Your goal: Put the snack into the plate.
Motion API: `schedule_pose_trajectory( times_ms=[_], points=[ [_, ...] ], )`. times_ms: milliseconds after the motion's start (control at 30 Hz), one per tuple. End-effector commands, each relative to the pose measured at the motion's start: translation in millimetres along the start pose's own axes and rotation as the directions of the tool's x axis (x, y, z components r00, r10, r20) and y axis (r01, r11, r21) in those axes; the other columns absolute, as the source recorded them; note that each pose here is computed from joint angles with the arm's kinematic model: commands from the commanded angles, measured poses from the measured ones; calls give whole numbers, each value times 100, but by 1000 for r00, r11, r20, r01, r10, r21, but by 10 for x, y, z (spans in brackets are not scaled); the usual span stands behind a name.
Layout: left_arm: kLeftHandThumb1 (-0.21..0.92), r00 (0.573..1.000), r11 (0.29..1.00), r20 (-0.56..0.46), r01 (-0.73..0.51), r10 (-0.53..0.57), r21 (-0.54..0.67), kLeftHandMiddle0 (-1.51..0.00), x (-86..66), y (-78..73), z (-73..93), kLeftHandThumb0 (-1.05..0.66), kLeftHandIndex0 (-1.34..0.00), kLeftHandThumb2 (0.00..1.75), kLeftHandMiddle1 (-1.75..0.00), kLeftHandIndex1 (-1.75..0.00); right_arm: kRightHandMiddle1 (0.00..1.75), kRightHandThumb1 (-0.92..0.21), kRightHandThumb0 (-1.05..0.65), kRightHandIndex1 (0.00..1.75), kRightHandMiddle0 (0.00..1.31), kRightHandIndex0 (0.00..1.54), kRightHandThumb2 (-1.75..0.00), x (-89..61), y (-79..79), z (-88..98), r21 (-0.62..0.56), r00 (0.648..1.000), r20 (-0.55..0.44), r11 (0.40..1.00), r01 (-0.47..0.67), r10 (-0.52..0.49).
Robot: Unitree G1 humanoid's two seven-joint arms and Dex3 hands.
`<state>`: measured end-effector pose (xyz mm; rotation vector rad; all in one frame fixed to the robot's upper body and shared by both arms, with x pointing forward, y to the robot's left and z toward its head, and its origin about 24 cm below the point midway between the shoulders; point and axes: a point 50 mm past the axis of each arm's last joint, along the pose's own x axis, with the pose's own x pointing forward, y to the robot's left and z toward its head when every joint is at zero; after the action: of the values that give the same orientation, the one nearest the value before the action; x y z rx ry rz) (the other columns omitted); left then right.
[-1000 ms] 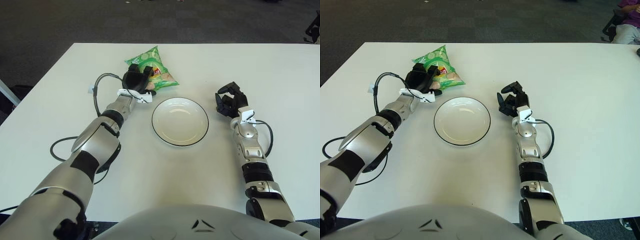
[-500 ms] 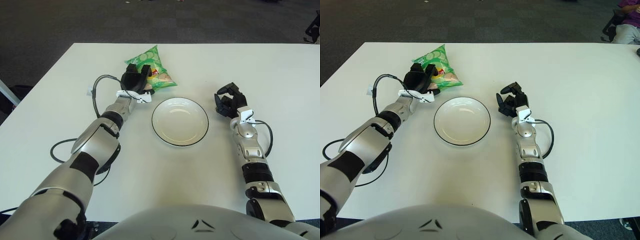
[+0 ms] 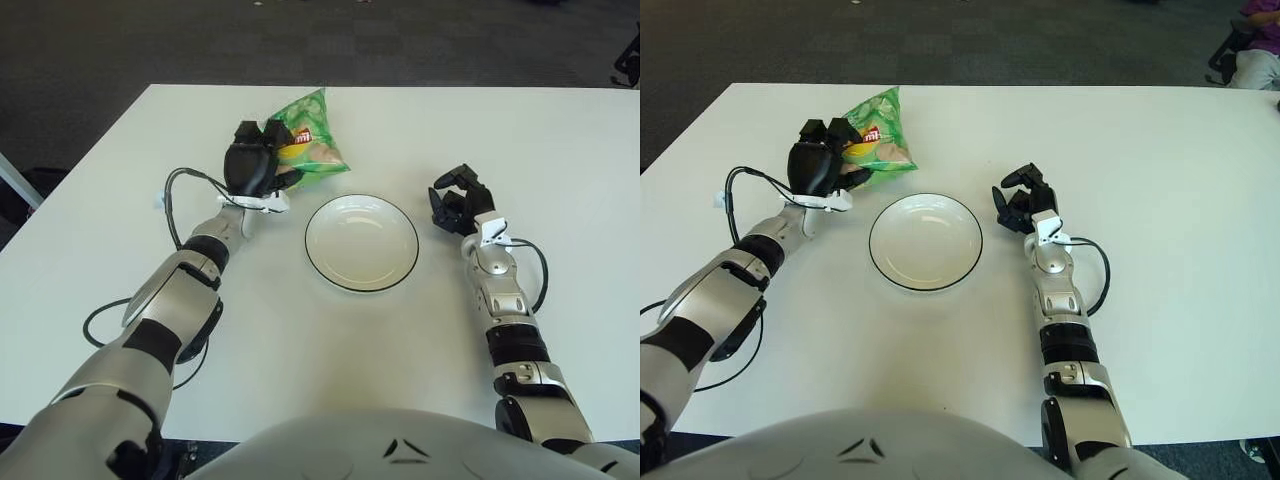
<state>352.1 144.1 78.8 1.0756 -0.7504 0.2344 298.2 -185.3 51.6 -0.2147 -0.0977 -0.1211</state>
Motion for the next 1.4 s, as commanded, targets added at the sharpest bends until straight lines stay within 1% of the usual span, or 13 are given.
schedule_pose_trajectory(
  times_ms=[0,233,467,600,633,667,700,733,800,933,1000,1200,1367],
  points=[
    [55,985,990,99,-137,138,-21,-43,176,134,81,38,-54,101,-174,-175,174,-71,-38,175,34,81,-79,16,-14,-11,-17,1000,-11,1000,-1,1],
    [55,948,966,188,-249,257,-65,-43,230,232,164,40,-56,101,-175,-175,173,-71,-38,175,34,82,-78,25,-12,-16,-18,1000,-13,1000,-5,4],
    [55,910,939,233,-321,342,-125,-43,237,299,254,40,-56,101,-175,-175,173,-72,-38,175,35,82,-78,26,-9,-17,-21,1000,-12,1000,-8,8],
    [55,851,895,279,-406,445,-186,-43,231,369,349,40,-56,100,-175,-175,173,-72,-38,175,35,82,-77,27,-1,-17,-23,1000,-14,1000,-11,10],
    [59,841,887,286,-418,459,-194,-58,229,381,363,29,-59,86,-175,-175,173,-72,-38,175,35,82,-77,27,0,-17,-23,1000,-14,1000,-11,11],
    [64,826,876,297,-433,480,-212,-68,225,402,388,22,-61,73,-175,-175,172,-72,-38,175,35,82,-77,28,1,-18,-24,1000,-14,1000,-12,11],
    [68,814,868,304,-443,494,-224,-76,221,417,406,17,-63,63,-175,-175,172,-72,-38,175,35,82,-77,28,1,-18,-24,1000,-14,1000,-12,12],
    [69,801,860,319,-445,507,-250,-78,220,440,433,15,-63,60,-175,-175,172,-72,-38,175,35,81,-77,29,3,-17,-25,1000,-14,1000,-13,12],
    [73,787,853,336,-442,518,-278,-86,217,465,461,10,-65,50,-175,-175,172,-72,-38,175,35,81,-77,29,6,-16,-25,1000,-14,1000,-13,13],
    [77,749,843,410,-375,520,-385,-91,214,526,564,7,-67,42,-175,-175,172,-72,-38,175,35,81,-76,30,8,-14,-30,1000,-13,999,-16,16],
    [78,738,842,439,-333,513,-424,-93,205,544,607,6,-68,39,-175,-175,172,-72,-38,175,35,81,-76,31,10,-13,-32,1000,-12,999,-17,17],
    [80,727,833,493,-197,478,-517,-95,151,540,719,4,-70,37,-175,-175,171,-73,-38,175,35,80,-75,37,17,-14,-41,1000,-12,999,-21,20],
    [81,718,822,514,-144,470,-550,-96,56,477,786,4,-71,36,-175,-175,171,-73,-38,175,35,80,-74,40,24,-16,-45,1000,-13,999,-23,22]
  ],
)
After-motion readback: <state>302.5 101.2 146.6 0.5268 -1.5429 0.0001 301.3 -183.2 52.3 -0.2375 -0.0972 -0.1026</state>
